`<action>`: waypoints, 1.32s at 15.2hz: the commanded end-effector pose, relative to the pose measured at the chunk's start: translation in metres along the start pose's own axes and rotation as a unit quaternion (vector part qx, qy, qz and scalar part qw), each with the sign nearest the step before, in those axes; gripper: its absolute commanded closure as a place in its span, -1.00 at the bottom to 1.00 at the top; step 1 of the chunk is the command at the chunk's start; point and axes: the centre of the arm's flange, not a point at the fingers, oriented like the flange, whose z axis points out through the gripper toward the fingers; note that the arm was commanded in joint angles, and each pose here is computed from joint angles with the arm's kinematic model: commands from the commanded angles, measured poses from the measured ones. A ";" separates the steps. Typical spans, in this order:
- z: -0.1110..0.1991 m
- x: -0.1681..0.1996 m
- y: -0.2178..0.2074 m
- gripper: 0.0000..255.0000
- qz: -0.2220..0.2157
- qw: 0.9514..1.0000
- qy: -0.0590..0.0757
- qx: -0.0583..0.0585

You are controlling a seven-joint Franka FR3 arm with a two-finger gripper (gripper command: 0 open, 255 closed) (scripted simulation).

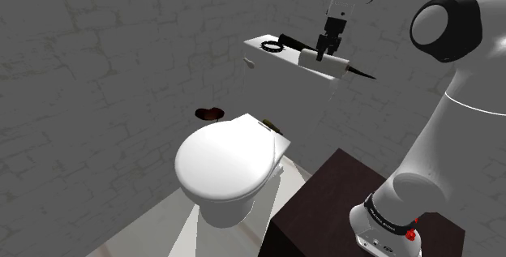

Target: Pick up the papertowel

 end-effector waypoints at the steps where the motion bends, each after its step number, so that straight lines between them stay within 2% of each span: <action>1: 0.001 0.000 0.001 1.00 0.001 1.000 0.000 -0.001; 5: 0.001 0.000 0.001 1.00 0.001 1.000 0.000 0.000; 20: -0.076 -0.009 -0.015 1.00 0.001 1.000 0.000 0.000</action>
